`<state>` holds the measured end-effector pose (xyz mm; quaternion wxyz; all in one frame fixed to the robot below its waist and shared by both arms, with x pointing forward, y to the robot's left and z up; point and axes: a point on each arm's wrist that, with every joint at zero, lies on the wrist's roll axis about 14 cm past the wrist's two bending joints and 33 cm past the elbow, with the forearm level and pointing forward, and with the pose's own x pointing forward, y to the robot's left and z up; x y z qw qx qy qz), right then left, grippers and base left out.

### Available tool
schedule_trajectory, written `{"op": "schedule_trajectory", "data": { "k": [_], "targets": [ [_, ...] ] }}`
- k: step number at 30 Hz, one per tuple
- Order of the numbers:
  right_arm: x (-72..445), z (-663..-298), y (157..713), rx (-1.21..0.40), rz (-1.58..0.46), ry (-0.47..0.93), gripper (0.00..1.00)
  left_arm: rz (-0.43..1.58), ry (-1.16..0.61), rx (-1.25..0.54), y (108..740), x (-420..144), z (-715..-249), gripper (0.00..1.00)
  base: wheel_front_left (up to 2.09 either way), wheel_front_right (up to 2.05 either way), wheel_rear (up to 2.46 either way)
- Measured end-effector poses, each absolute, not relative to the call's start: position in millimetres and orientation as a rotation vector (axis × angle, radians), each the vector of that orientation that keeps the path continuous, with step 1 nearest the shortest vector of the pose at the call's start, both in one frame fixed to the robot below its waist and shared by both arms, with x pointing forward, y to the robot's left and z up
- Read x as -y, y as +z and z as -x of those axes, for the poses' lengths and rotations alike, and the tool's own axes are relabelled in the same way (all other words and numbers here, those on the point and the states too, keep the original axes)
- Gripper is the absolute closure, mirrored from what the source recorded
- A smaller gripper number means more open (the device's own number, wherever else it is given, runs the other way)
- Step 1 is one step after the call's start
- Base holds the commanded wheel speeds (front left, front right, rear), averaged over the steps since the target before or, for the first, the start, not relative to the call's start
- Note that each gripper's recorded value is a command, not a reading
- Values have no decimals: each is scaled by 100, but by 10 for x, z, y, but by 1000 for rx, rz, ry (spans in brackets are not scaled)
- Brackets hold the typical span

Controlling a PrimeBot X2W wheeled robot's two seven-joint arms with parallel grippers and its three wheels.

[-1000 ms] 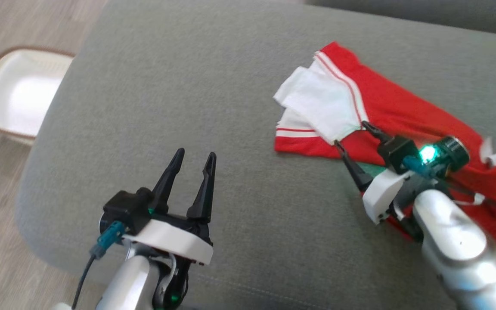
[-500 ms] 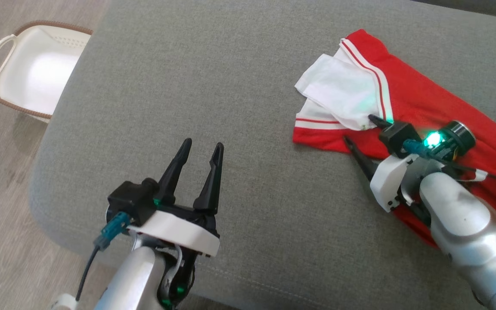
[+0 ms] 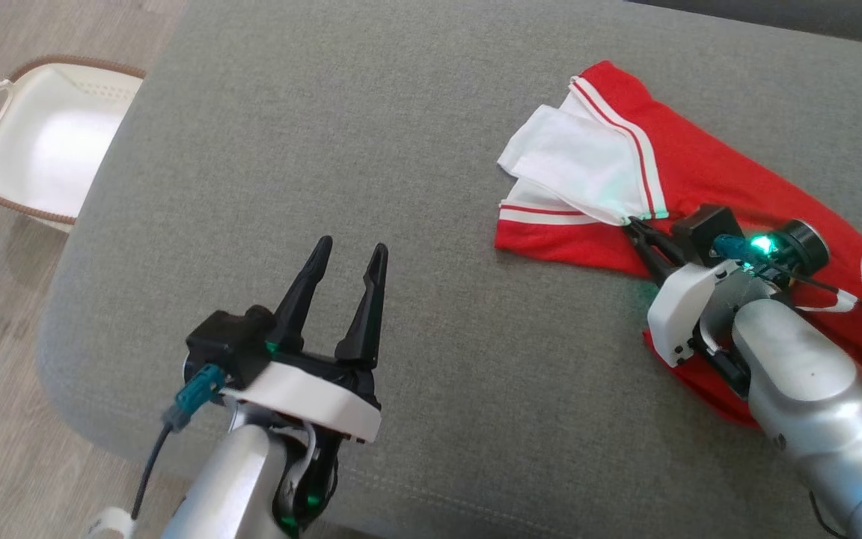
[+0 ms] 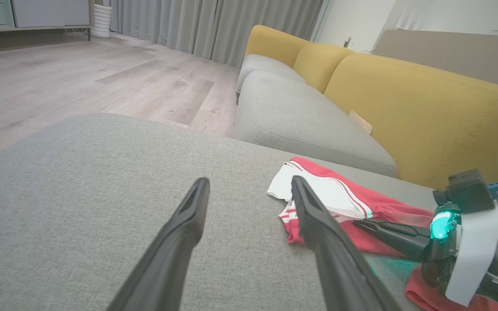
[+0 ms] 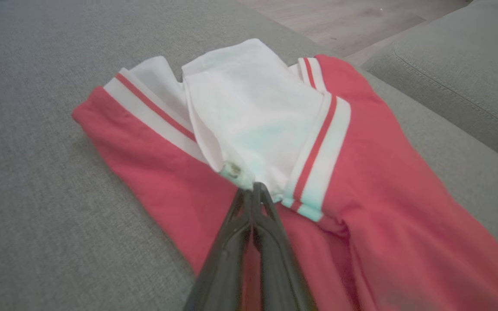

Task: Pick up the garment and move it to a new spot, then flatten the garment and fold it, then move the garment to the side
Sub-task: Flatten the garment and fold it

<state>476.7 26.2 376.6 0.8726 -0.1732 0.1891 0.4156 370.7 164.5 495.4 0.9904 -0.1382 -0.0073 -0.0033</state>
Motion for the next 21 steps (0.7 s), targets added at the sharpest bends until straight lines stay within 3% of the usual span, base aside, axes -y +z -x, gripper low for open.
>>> {"op": "schedule_trajectory", "data": {
  "k": [16, 21],
  "targets": [
    [-386, -4913, 3958, -328, 329, 886, 100, 273, 15, 13, 4947, -1713, -3670, 0, 0, 0, 0],
    [-386, -5185, 4137, -282, 326, 860, 100, 270, 28, 8, 4927, -1747, -3664, 0, 0, 0, 0]
  ]
}}
